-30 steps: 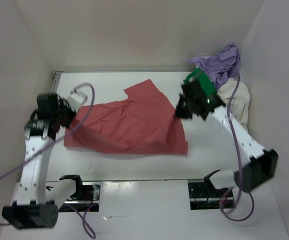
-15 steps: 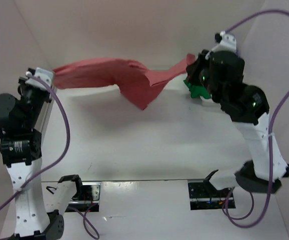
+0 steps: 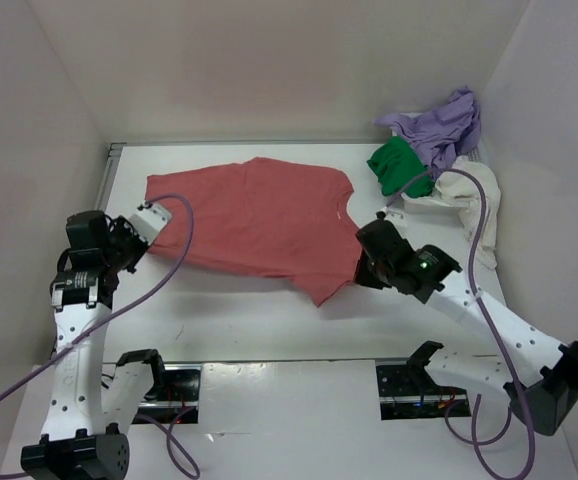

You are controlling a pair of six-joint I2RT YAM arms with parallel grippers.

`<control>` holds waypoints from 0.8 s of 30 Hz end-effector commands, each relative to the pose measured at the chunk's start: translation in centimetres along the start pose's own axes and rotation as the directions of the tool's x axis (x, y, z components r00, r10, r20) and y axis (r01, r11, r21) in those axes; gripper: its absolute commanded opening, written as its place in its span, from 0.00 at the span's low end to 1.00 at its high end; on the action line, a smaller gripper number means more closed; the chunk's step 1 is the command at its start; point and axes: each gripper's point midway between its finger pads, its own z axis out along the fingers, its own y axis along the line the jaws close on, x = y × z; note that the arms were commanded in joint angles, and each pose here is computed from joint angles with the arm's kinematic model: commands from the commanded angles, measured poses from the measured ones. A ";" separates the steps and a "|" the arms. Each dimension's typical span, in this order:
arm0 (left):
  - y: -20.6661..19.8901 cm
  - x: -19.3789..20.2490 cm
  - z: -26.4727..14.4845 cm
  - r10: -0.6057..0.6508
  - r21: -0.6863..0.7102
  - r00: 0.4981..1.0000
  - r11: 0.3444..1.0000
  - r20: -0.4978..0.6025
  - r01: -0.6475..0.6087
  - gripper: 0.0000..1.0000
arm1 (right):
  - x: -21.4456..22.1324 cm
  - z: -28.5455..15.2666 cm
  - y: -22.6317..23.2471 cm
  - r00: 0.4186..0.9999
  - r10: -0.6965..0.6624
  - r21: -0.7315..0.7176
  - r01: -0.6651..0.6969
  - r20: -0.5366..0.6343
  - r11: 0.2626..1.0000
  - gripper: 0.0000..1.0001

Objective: Fold and stack the t-shirts
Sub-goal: Flatten out the tshirt

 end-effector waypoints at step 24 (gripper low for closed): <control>24.3 -28.7 -14.7 -0.077 -0.322 0.656 0.825 0.750 0.465 0.00 | -42.6 -30.8 6.1 0.325 0.267 -0.283 0.001 0.907 0.959 0.00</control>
